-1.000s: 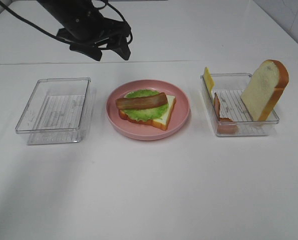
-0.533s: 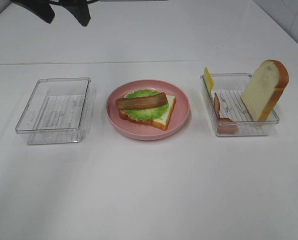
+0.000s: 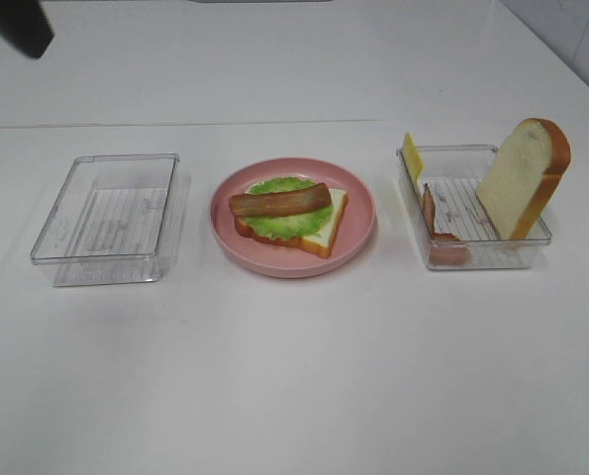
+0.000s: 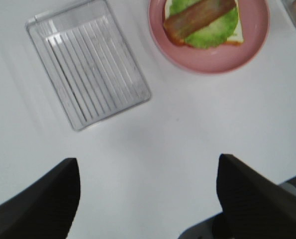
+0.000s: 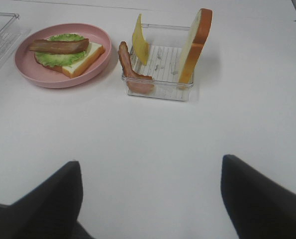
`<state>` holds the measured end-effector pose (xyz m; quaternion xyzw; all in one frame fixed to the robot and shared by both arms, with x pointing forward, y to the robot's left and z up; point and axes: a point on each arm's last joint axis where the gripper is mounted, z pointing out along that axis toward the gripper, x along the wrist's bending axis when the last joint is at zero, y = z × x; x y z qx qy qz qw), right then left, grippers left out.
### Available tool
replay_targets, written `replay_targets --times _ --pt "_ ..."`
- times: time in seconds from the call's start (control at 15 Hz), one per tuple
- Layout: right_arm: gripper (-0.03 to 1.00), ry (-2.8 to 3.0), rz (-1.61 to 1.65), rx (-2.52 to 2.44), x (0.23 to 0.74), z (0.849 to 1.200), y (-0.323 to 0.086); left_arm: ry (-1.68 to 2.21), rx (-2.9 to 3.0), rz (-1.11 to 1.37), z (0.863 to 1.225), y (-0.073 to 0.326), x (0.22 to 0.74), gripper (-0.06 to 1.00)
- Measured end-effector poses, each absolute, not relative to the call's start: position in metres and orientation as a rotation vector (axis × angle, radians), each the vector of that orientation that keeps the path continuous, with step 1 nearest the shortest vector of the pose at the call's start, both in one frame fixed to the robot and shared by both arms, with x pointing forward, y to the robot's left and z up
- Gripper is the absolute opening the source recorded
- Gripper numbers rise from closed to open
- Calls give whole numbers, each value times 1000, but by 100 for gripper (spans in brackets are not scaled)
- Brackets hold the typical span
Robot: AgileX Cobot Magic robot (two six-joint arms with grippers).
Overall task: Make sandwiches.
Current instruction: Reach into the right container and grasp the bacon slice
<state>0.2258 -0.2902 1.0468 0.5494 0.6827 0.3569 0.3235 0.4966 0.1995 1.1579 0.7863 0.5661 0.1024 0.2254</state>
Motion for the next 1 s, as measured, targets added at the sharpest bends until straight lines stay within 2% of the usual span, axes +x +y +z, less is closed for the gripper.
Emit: replay_targets --times 0.27,1.0 --pt "73 1791 936 1442 226 1047 -290 1567 2169 284 1135 224 431 72" --pt "73 1792 936 1442 226 1047 -290 1377 1934 606 1071 285 285 72"
